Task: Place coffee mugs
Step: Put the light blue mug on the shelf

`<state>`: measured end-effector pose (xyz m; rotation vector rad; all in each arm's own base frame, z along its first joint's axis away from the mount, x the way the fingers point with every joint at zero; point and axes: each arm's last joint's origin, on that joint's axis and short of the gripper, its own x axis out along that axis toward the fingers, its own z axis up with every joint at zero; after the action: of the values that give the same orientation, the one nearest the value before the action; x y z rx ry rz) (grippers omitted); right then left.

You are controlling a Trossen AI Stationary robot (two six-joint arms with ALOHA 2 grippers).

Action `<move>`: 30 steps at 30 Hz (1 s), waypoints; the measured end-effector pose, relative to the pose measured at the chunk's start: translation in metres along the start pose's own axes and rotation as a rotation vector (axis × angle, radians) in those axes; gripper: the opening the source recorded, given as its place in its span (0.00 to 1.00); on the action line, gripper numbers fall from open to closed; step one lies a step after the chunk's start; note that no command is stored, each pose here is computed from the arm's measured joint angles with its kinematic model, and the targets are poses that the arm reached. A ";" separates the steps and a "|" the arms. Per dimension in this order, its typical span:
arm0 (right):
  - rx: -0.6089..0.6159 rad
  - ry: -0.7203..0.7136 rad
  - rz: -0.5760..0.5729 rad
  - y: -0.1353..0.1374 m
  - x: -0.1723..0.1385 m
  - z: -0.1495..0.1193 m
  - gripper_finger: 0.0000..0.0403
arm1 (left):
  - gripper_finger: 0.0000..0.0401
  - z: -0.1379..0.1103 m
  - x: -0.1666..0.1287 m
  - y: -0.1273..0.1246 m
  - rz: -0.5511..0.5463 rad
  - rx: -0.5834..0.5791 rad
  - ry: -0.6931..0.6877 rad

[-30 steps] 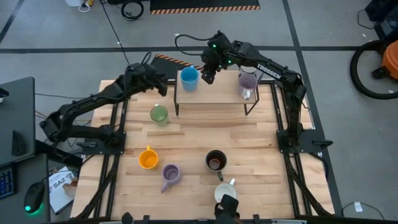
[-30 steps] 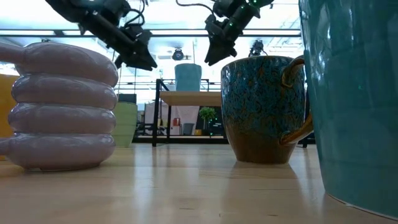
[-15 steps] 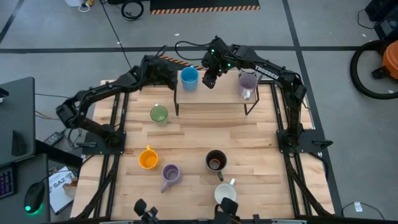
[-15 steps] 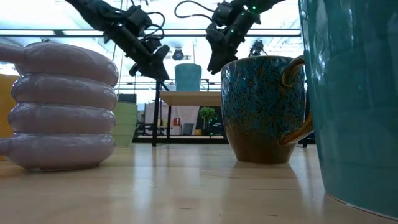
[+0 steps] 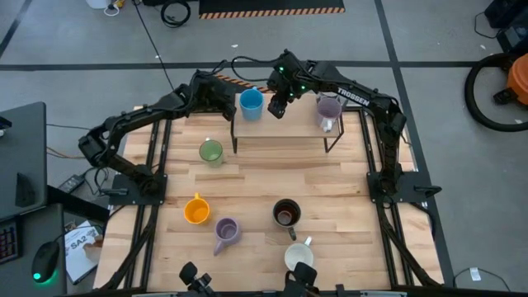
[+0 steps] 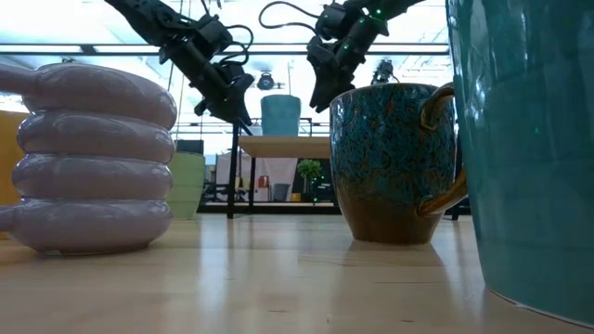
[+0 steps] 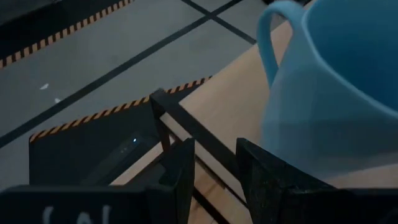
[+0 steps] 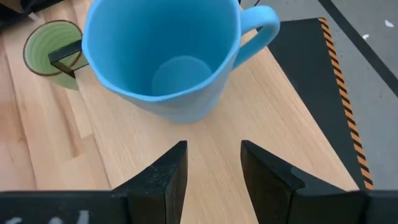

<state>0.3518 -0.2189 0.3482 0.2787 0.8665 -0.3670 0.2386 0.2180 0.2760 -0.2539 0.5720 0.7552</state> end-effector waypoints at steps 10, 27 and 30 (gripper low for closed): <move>-0.014 -0.004 0.018 0.001 0.008 -0.003 0.38 | 0.31 0.001 0.000 -0.001 0.010 0.003 -0.007; -0.050 -0.021 0.060 0.003 0.016 -0.005 0.38 | 0.31 0.006 -0.005 -0.013 -0.097 0.045 -0.057; -0.061 -0.022 0.092 0.004 0.016 -0.005 0.38 | 0.31 0.006 -0.005 -0.015 -0.106 0.050 -0.057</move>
<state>0.3596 -0.2165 0.3329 0.2567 0.8384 -0.2569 0.2485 0.2063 0.2840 -0.2147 0.5186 0.6427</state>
